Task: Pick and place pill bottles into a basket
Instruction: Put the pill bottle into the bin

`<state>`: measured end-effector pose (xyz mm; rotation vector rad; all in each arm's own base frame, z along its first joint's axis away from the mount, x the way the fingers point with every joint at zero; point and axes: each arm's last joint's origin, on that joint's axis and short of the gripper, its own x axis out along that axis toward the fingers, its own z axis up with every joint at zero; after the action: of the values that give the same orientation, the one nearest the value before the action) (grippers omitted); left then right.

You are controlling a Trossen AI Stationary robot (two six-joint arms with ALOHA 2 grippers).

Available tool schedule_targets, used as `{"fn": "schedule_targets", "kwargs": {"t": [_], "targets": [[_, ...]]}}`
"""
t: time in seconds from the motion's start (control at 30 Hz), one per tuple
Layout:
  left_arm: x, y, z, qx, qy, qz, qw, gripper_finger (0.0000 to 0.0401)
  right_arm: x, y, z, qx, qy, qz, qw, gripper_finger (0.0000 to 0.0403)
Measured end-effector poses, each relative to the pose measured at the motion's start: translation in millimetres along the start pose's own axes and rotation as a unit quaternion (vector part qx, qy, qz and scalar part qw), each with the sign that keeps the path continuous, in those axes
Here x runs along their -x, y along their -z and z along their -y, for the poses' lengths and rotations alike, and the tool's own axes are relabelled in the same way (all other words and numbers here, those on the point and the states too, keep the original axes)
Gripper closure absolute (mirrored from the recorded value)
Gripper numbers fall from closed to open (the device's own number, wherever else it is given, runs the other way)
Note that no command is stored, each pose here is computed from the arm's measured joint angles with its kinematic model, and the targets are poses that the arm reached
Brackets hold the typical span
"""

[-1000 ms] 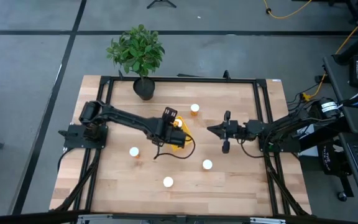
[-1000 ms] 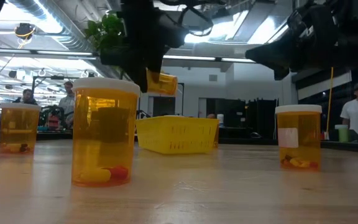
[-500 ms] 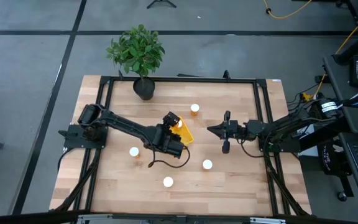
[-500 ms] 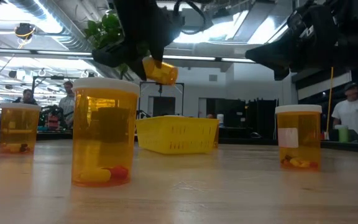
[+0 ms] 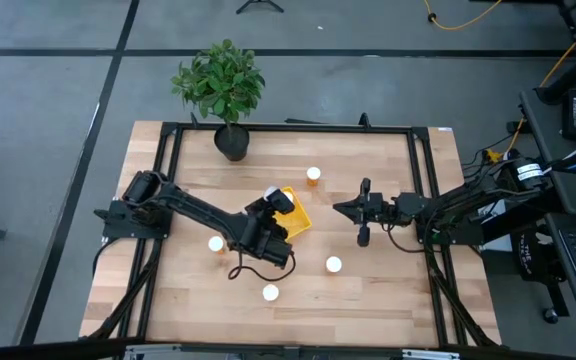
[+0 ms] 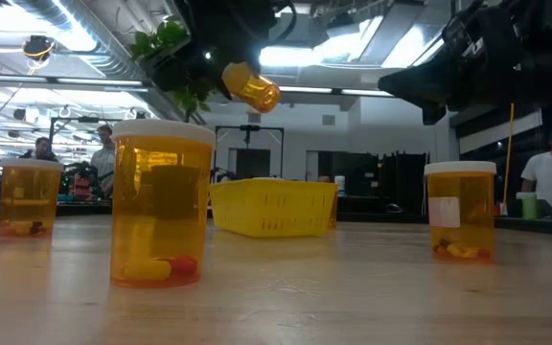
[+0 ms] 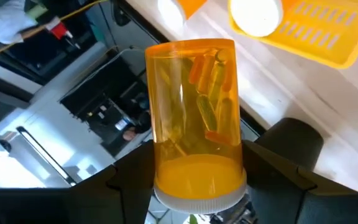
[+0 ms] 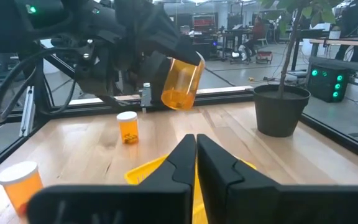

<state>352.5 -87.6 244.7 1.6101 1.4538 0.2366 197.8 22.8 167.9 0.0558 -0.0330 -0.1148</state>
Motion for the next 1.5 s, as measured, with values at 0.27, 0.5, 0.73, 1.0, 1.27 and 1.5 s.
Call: {"fn": "schedule_targets", "kwargs": {"t": [0.27, 0.5, 0.73, 1.0, 1.27, 1.5], "targets": [[3.5, -1.8, -1.3, -0.020, -0.026, -0.009, 0.999, 0.0185, -9.2, -12.7, -6.5, -0.006, -0.058, 0.020, 0.998, 0.0384], [6.8, -8.2, -6.4, -0.057, -0.053, -0.005, 0.997, 0.0185, -26.9, -25.0, -8.9, -0.021, -0.057, -0.009, 0.998, 0.0347], [11.3, -14.7, -11.8, -0.090, -0.077, -0.001, 0.993, 0.0185, -49.8, -43.1, 3.6, -0.076, -0.093, -0.060, 0.991, 0.0281], [18.0, -18.6, -11.9, -0.127, -0.088, 0.007, 0.988, 0.0185, -64.8, -58.8, 24.2, -0.090, -0.097, -0.107, 0.985, 0.0189], [19.3, -19.8, -12.6, -0.165, -0.091, 0.006, 0.982, 0.0185, -70.2, -67.8, 22.8, -0.108, -0.169, -0.109, 0.974, 0.0129], [21.9, -25.5, -20.7, -0.160, -0.112, 0.015, 0.981, 0.0185, -81.7, -59.2, 23.5, -0.091, -0.165, -0.126, 0.974, 0.0121]]}}
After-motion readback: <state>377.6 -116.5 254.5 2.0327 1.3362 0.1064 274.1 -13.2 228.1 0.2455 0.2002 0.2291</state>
